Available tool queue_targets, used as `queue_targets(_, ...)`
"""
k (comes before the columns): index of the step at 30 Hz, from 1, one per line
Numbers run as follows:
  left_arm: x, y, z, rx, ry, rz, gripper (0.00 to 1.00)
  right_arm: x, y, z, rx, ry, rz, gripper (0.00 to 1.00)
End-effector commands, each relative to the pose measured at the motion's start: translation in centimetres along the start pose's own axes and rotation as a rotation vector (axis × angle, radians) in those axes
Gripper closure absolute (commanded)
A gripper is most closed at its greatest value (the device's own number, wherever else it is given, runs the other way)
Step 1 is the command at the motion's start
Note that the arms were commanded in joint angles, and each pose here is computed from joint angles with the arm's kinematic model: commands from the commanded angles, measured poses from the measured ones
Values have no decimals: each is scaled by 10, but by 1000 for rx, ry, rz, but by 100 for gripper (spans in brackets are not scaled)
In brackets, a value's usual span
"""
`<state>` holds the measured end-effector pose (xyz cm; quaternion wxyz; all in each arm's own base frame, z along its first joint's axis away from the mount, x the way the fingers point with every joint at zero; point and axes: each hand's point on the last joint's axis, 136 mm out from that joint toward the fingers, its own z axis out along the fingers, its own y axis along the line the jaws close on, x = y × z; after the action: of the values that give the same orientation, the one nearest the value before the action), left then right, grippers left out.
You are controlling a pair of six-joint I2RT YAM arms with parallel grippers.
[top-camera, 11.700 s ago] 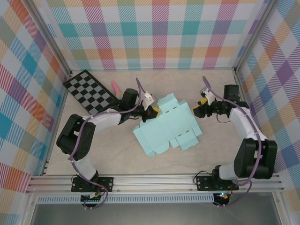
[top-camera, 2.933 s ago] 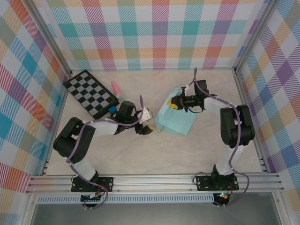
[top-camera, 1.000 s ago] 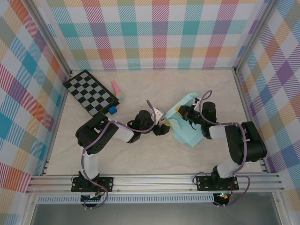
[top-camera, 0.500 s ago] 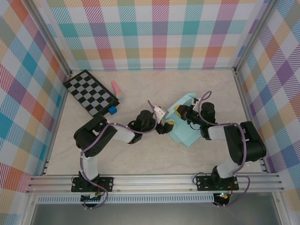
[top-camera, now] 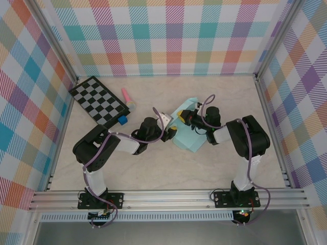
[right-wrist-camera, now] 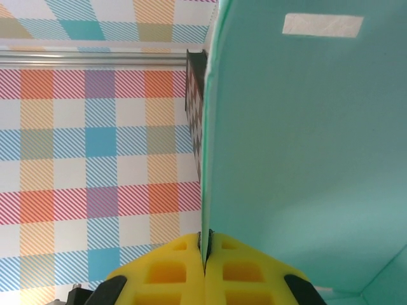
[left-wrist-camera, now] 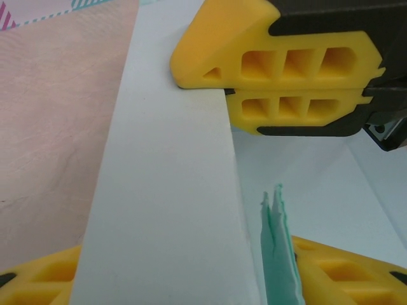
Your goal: Fold the paper box
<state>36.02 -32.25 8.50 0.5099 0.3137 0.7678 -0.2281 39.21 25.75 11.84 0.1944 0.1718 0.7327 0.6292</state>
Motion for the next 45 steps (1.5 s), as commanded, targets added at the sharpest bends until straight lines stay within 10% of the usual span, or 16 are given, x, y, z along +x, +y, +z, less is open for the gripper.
queue_targets(1,-12,-2,0,0,-52,-39,46,1,3,-1,-36,-17,-22,100)
queue_targets(20,6,32,1,-469,-67,-245,54,35,-19,-10,96,-148,23,100)
queue_targets(35,5,42,-3,-541,-71,-264,81,47,-13,-25,137,-164,16,100)
queue_targets(39,-2,43,0,-545,-77,-241,90,50,-7,-37,164,-176,-6,86)
queue_targets(42,-8,46,3,-548,-78,-201,94,51,-5,-52,221,-197,-33,48)
queue_targets(45,-10,49,6,-531,-65,-206,97,53,3,-72,291,-218,-100,38)
